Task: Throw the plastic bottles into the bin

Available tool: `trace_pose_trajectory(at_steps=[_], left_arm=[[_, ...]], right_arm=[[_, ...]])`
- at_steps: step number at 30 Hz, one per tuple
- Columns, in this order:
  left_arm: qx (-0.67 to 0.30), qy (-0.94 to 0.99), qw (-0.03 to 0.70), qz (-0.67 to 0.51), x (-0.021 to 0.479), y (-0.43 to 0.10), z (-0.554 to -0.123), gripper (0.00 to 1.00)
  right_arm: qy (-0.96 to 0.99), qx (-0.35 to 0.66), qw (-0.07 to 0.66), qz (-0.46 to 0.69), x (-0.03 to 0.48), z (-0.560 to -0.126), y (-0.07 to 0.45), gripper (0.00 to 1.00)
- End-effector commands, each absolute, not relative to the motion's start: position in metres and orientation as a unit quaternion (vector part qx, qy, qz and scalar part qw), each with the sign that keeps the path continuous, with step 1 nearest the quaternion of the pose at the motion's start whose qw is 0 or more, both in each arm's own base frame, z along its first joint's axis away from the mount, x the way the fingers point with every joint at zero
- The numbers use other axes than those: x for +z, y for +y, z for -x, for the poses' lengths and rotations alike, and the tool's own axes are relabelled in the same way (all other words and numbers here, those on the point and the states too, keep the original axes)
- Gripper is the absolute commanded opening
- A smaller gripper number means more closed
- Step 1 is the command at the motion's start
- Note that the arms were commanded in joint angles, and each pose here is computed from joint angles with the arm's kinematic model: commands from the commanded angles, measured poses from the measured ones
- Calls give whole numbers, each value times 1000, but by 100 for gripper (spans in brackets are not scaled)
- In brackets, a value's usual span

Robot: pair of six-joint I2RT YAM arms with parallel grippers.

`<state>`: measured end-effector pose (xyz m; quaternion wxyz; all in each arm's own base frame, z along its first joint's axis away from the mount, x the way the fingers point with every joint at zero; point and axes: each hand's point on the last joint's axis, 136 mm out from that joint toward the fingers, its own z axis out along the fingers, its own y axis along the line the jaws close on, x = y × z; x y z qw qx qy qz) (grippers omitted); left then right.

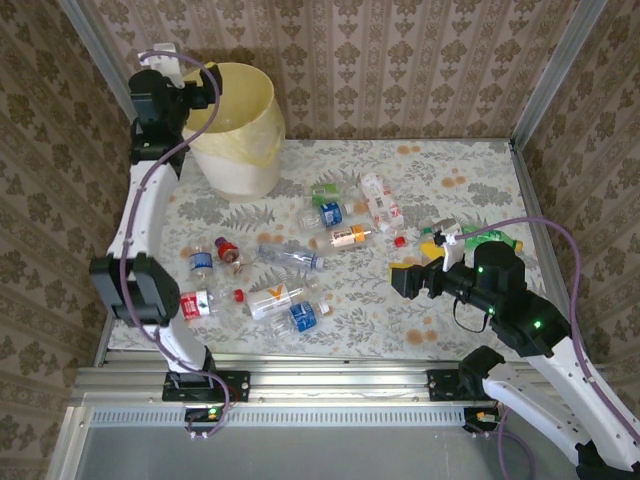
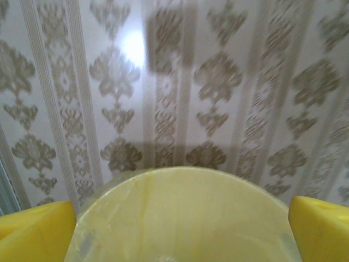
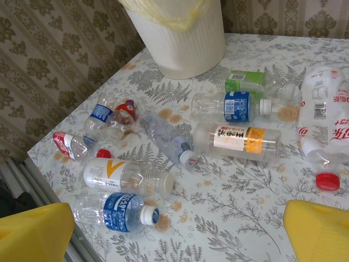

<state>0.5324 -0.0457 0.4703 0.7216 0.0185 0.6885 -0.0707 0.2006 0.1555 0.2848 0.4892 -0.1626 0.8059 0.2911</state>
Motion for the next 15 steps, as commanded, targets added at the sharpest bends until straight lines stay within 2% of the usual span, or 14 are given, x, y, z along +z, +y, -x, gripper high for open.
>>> trace_pose_trajectory(at_steps=[1,9,15], left_arm=[[-87,598,797,-30,574,-53,-446,100],[-158,525,830,-105,616,-78,-322,100],[-189,506,826,-163,618,-93,-260,100]], right_arm=[[822,286,469,149,272,-203,156,100],[861,260,416,130,242,-224,162,100],[903,207,362,102,208,-238,156,100]])
